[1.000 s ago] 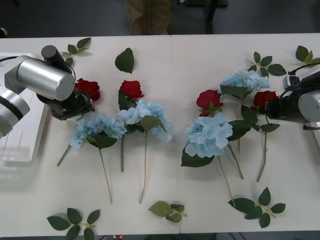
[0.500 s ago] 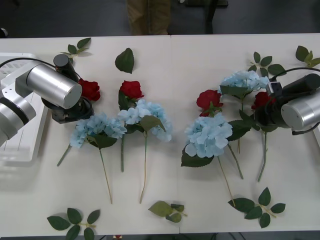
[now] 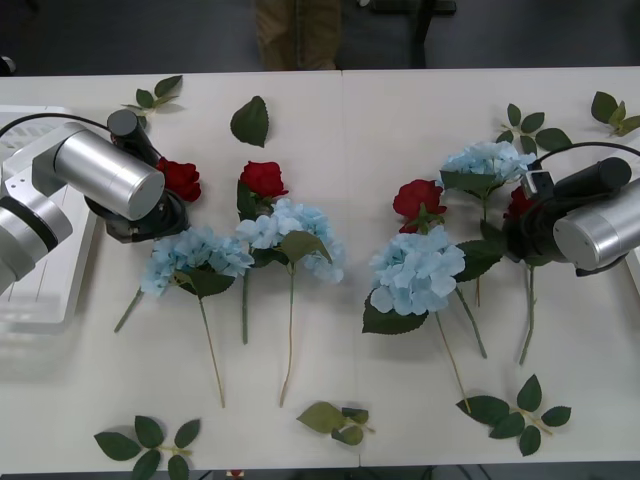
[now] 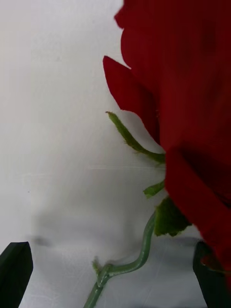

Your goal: Place the red flowers into the right box and the blue flowers into the left box. If a person shows an open palm, hand one flower to the person first, then continue sorting.

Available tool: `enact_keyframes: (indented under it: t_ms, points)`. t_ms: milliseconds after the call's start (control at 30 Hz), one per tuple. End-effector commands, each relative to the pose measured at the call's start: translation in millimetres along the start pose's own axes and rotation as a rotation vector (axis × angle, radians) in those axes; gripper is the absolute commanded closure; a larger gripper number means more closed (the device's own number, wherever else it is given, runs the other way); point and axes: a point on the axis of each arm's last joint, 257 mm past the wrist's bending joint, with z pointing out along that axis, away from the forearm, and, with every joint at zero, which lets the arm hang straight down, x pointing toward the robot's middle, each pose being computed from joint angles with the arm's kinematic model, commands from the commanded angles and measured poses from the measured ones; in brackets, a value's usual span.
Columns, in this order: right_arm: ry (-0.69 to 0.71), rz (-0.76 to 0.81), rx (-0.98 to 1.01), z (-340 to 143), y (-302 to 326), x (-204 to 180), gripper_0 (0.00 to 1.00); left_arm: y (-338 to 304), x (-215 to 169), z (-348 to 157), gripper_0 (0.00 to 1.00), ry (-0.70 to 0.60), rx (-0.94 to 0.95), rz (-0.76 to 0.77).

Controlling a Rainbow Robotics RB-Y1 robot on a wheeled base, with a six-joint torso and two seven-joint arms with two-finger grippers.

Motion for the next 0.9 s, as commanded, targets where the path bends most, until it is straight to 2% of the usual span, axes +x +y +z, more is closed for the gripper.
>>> enact_keyframes:
  t_ms: [33,167,333,500,533,567,600,633,667,900]
  points:
    - [-0.064,-0.030,-0.028,-11.2,14.1,-35.8,1.00,11.5,25.0,21.4,0.03,0.009,-0.014,-0.002]
    - [-0.071,0.001,-0.036,-21.7,5.4,-49.4,1.00,21.8,32.5,21.6,0.03,0.036,-0.048,0.010]
    - [-0.076,-0.007,-0.040,-57.2,-20.2,-84.5,1.00,29.7,38.6,24.3,0.03,0.049,-0.064,0.025]
    - [-0.085,-0.027,0.032,-108.1,-82.6,-117.2,1.00,46.0,46.8,31.8,0.02,0.046,-0.083,0.079]
    - [-0.081,-0.043,0.066,-119.9,-100.6,-121.3,1.00,49.2,47.7,33.5,0.06,0.044,-0.082,0.094]
    - [-0.079,-0.048,0.082,-124.9,-109.1,-122.4,1.00,51.2,48.2,34.3,0.15,0.043,-0.083,0.102]
    - [-0.079,-0.063,0.116,-135.3,-127.0,-124.7,1.00,52.7,48.9,34.8,0.66,0.045,-0.080,0.111]
    - [-0.082,-0.081,0.149,-145.2,-144.6,-126.7,1.00,53.3,49.8,34.7,0.97,0.049,-0.079,0.108]
    - [-0.081,-0.096,0.178,-154.1,-160.2,-127.7,1.00,53.2,51.7,35.0,1.00,0.056,-0.074,0.106]
    - [-0.054,-0.098,0.305,-182.8,-247.5,-117.1,1.00,49.9,56.6,35.3,1.00,0.072,-0.057,0.096]
